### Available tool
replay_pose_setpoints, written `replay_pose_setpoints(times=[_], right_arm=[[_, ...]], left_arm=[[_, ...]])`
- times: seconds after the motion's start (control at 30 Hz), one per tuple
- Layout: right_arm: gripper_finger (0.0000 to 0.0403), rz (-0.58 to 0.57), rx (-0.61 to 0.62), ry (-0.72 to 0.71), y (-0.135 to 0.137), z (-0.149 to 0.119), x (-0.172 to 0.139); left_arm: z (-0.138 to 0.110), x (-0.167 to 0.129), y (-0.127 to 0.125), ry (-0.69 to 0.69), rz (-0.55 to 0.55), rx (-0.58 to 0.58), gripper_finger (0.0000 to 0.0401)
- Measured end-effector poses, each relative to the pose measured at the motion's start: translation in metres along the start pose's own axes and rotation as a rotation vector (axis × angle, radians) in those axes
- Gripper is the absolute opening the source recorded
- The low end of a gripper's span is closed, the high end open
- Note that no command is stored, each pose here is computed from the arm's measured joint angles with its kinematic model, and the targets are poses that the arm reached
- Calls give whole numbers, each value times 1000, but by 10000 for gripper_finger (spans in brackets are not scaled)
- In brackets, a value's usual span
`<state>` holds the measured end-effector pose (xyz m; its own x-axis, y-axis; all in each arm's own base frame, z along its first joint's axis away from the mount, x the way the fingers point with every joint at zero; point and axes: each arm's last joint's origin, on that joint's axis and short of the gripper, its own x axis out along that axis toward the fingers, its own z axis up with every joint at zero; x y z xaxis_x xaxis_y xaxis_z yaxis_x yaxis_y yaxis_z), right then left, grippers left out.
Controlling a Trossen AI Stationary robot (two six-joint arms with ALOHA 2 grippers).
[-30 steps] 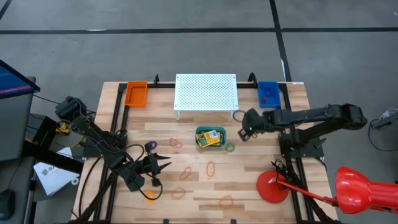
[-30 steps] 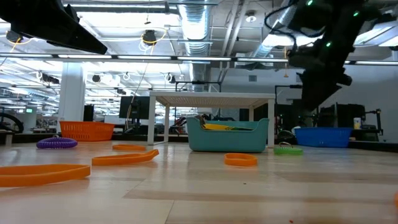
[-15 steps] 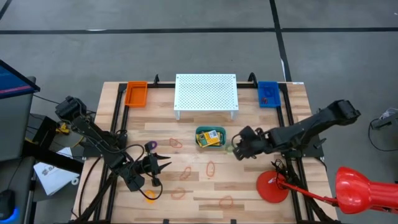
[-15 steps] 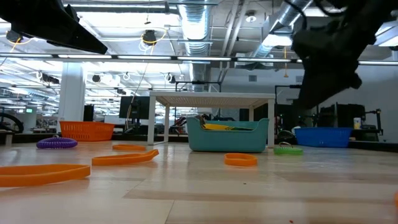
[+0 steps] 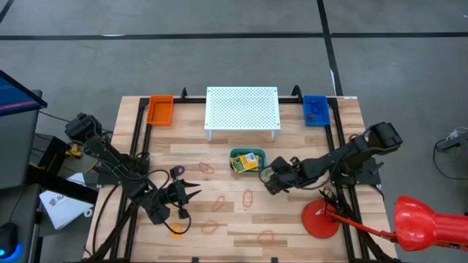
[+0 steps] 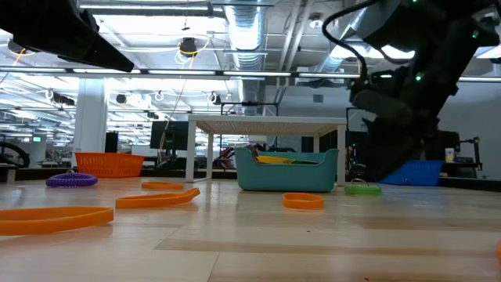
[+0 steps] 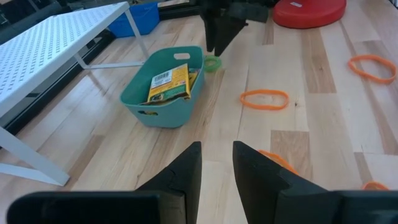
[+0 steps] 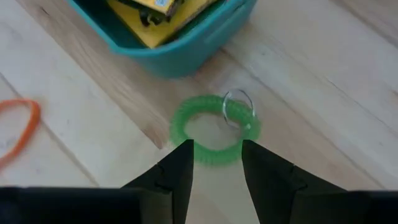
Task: Pick & Place Office Desk Supplies
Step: Put the green keychain into the blue bin
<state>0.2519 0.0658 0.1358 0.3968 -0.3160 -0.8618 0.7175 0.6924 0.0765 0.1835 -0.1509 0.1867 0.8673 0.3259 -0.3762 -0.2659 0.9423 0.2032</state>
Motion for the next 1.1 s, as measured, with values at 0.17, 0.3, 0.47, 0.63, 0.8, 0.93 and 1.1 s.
replay_pose_setpoints(times=[0.17, 0.3, 0.47, 0.63, 0.8, 0.93, 1.1], right_arm=[[133, -29, -28, -40, -1, 4, 5], [133, -54, -51, -59, -4, 8, 6], [133, -87, -76, -40, -7, 9, 15], [133, -108, -87, -18, -8, 8, 24], [114, -103, -82, -8, -8, 7, 24], [60, -98, -82, -6, -8, 7, 23], [13, -85, -86, -21, -4, 2, 20]], left_arm=[[0, 0, 0, -3, -2, -5, 85], [0, 0, 0, -4, -3, -5, 85], [0, 0, 0, -4, -2, -5, 85], [0, 0, 0, -4, -3, -4, 85], [1, 0, 0, -4, -2, -5, 85], [1, 0, 0, -5, -3, -6, 85], [1, 0, 0, -5, -3, -6, 85]])
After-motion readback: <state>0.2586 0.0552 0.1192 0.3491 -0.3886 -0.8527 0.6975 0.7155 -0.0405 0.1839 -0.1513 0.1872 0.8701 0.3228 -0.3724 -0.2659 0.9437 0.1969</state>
